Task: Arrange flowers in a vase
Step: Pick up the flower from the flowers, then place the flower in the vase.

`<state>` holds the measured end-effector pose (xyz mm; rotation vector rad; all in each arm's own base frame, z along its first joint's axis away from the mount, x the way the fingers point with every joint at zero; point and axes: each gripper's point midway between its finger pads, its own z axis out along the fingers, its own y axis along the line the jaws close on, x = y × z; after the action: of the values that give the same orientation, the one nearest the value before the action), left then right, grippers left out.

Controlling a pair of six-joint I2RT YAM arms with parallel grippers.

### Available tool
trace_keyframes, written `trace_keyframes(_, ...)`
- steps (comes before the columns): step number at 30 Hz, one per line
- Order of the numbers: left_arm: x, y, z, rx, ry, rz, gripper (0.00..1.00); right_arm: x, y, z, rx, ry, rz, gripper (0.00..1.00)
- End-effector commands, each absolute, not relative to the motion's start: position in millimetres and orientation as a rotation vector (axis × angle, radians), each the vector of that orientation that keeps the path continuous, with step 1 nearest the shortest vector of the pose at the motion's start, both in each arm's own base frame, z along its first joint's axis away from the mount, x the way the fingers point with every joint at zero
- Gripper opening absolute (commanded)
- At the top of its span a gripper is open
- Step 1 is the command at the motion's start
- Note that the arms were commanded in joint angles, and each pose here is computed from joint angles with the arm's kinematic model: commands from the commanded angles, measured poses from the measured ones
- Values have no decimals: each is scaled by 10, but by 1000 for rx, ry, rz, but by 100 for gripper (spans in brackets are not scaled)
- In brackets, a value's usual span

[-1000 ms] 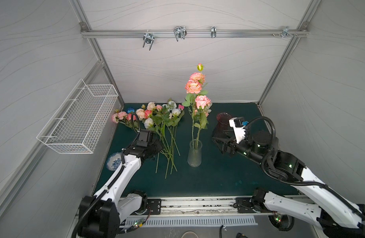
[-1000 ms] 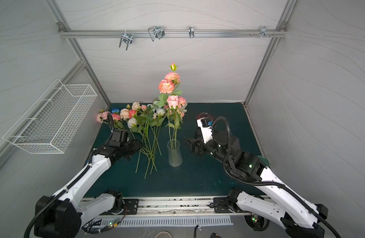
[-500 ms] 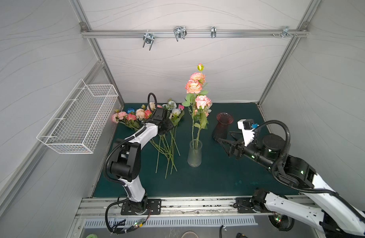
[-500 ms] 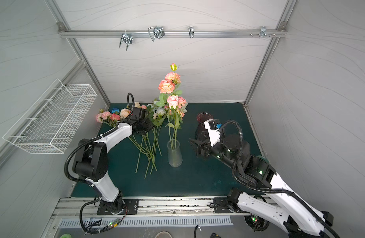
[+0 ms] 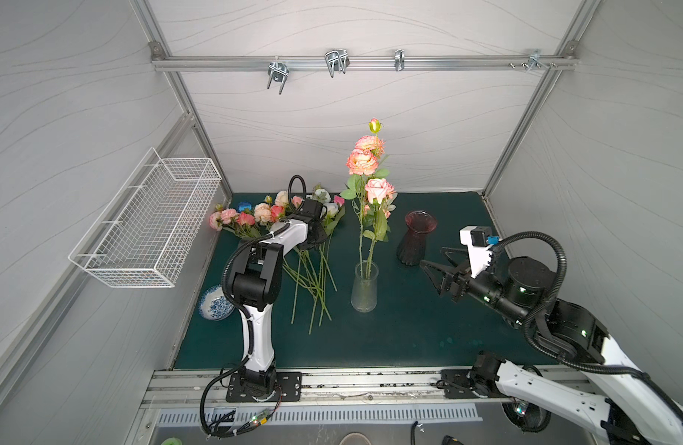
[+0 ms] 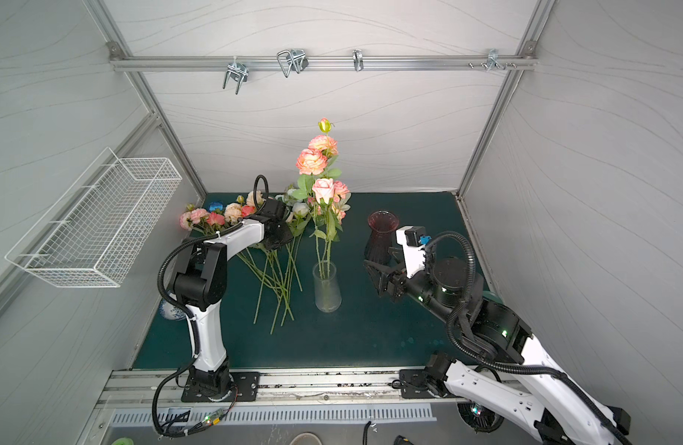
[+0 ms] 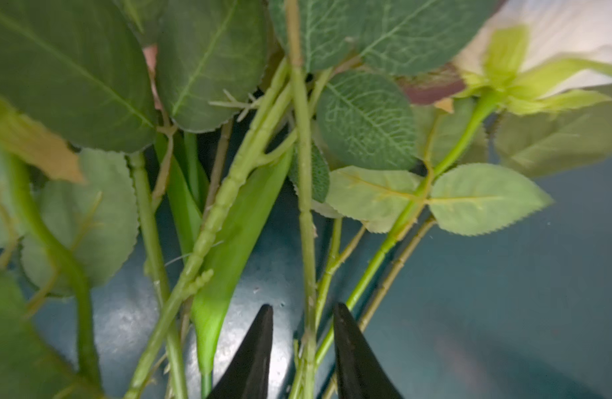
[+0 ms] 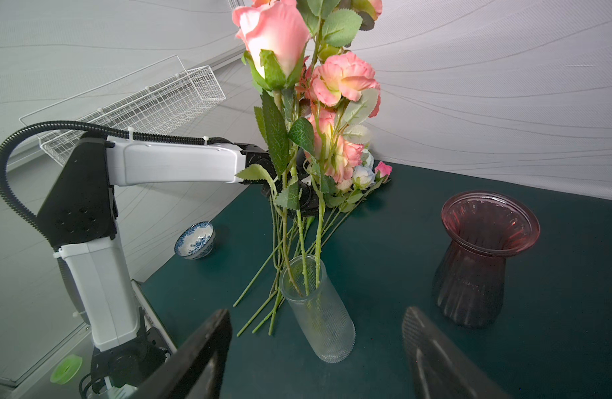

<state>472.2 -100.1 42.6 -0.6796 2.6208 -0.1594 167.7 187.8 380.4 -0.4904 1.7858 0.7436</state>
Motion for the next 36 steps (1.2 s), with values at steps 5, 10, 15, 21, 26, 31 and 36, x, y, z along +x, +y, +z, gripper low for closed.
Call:
trace_keyframes(5, 4798, -935, 392, -658, 2617, -70, 6, 1653, 1786, 3853, -476, 1779, 730, 79)
trace_keyframes(10, 4809, -855, 821, -649, 2503, -83, 0, 1653, 1769, 3869, -469, 1774, 729, 80)
trace_keyframes(15, 4705, -697, 1492, -649, 2317, -100, 0, 1658, 1773, 3868, -466, 1772, 731, 80)
trace_keyframes(21, 4362, -557, 2468, -641, 2059, -207, 0, 1658, 1768, 3885, -457, 1761, 737, 81)
trace_keyframes(26, 3825, -694, 3389, -507, 1895, -414, 0, 1622, 1779, 3949, -468, 1750, 763, 82)
trace_keyframes(31, 2951, -962, 4119, -253, 1757, -642, 0, 1527, 1832, 4092, -508, 1715, 829, 82)
trace_keyframes(36, 2155, -1217, 4511, 30, 1630, -897, 0, 1306, 2149, 4293, -683, 1683, 997, 82)
